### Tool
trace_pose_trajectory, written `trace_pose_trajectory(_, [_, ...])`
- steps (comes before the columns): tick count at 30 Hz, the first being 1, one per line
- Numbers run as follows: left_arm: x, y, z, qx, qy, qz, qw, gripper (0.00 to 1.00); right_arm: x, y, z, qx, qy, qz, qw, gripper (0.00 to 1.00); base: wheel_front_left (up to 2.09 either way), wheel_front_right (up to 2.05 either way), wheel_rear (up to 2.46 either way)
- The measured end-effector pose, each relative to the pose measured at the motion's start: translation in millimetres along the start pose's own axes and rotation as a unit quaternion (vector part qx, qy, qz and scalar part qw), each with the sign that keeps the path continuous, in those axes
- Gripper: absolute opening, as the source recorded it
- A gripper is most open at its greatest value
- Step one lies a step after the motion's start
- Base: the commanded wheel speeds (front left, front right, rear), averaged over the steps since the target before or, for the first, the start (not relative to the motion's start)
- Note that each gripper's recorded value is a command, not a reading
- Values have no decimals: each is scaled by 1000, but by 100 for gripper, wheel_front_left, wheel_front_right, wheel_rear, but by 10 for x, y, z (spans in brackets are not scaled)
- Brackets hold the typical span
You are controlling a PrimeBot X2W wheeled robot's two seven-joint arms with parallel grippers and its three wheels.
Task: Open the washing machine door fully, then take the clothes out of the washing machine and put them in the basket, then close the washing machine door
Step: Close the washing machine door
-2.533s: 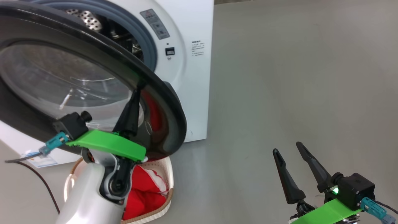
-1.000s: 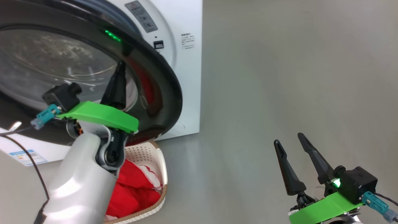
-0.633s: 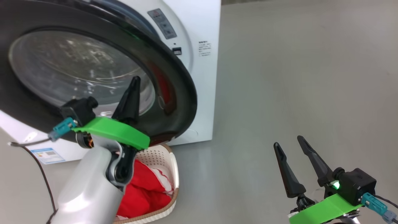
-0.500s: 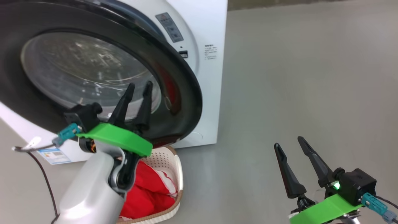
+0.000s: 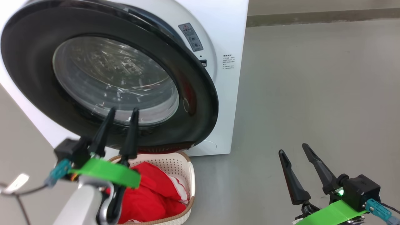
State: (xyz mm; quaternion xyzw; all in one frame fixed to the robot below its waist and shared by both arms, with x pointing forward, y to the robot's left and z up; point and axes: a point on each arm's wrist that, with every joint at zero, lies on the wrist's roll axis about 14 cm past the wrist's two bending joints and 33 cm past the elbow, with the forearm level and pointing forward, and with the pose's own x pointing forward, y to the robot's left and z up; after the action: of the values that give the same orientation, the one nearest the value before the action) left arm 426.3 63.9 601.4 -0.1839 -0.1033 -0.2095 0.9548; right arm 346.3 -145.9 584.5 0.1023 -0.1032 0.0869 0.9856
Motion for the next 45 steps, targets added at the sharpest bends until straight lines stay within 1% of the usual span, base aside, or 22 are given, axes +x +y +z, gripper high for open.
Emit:
trace_pose_trajectory(5, [-262, 205, 6, 34, -1, 42, 999, 100, -3, 3, 28, -1, -4, 1, 1000, 100, 0, 0, 0])
trace_pose_trajectory(9, [-460, 368, -15, 44, 4, 76, 996, 100, -8, 3, 48, -2, -7, 1, 1000, 100, 0, 0, 0])
trace_pose_trajectory(14, [-652, 492, -12, 62, 9, 100, 993, 100, -52, -3, 30, -1, -4, -1, 1000, 100, 0, 0, 0])
trace_pose_trajectory(26, [-1083, 626, -66, 80, 22, 155, 984, 100, -75, 1, 85, -3, -12, -1, 1000, 100, 0, 0, 0])
trace_pose_trajectory(30, [-1211, 652, -88, 81, 26, 173, 981, 100, -119, -11, 39, -1, -4, -4, 1000, 100, 0, 0, 0])
trace_pose_trajectory(39, [-1397, 660, -101, 88, 31, 197, 976, 100, -125, -17, 35, 0, -4, -6, 1000, 100, 0, 0, 0])
trace_pose_trajectory(45, [-1439, 665, -80, 88, 28, 205, 975, 100, -148, -24, -11, 1, 4, -7, 1000, 100, 0, 0, 0])
